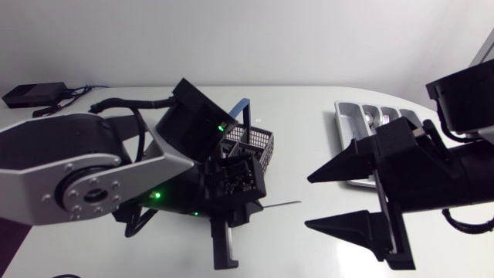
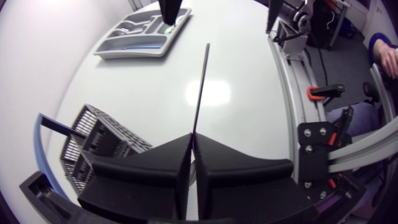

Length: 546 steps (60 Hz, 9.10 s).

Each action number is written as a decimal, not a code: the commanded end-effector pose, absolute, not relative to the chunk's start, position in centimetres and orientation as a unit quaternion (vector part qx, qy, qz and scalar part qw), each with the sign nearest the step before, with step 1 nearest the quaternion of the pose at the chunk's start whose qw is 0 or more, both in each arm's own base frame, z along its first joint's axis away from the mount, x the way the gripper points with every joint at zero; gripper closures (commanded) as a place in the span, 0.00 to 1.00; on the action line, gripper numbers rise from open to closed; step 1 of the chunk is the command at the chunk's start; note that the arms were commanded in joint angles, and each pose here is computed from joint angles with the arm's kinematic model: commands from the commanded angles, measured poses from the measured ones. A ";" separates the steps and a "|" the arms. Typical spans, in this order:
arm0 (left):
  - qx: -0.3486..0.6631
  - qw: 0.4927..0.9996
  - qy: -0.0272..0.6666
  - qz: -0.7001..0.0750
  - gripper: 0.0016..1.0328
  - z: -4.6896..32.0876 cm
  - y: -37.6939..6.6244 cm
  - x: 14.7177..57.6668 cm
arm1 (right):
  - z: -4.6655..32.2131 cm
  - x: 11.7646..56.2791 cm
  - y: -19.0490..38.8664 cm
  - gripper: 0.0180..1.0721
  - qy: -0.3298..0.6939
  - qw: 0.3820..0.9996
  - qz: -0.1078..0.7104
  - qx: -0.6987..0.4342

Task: Unload the cutlery basket into the drawer organizer.

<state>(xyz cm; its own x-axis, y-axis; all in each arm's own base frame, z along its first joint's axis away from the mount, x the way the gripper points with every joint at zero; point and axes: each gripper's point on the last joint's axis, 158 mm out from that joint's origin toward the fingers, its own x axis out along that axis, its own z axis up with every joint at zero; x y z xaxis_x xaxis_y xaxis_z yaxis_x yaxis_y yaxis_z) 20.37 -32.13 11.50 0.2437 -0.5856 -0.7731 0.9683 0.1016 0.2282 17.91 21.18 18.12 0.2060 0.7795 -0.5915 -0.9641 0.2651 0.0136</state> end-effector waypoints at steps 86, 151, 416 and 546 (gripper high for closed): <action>0.656 0.651 -0.015 -0.381 0.97 9.5 -32.9 21.2 | 10.6 20.0 22.6 0.35 0.569 0.622 0.531 -0.085; 0.630 0.675 -0.023 -0.384 0.50 10.8 -33.0 21.9 | 8.0 18.6 23.6 0.93 0.604 0.583 0.536 -0.090; 0.314 0.762 0.331 -0.461 0.47 2.2 -16.8 27.5 | 4.5 49.9 21.0 0.85 0.409 0.798 0.407 -0.172; 0.266 0.845 0.280 -0.370 0.47 5.1 -16.3 46.3 | 5.1 39.1 24.0 0.87 0.454 0.747 0.459 -0.157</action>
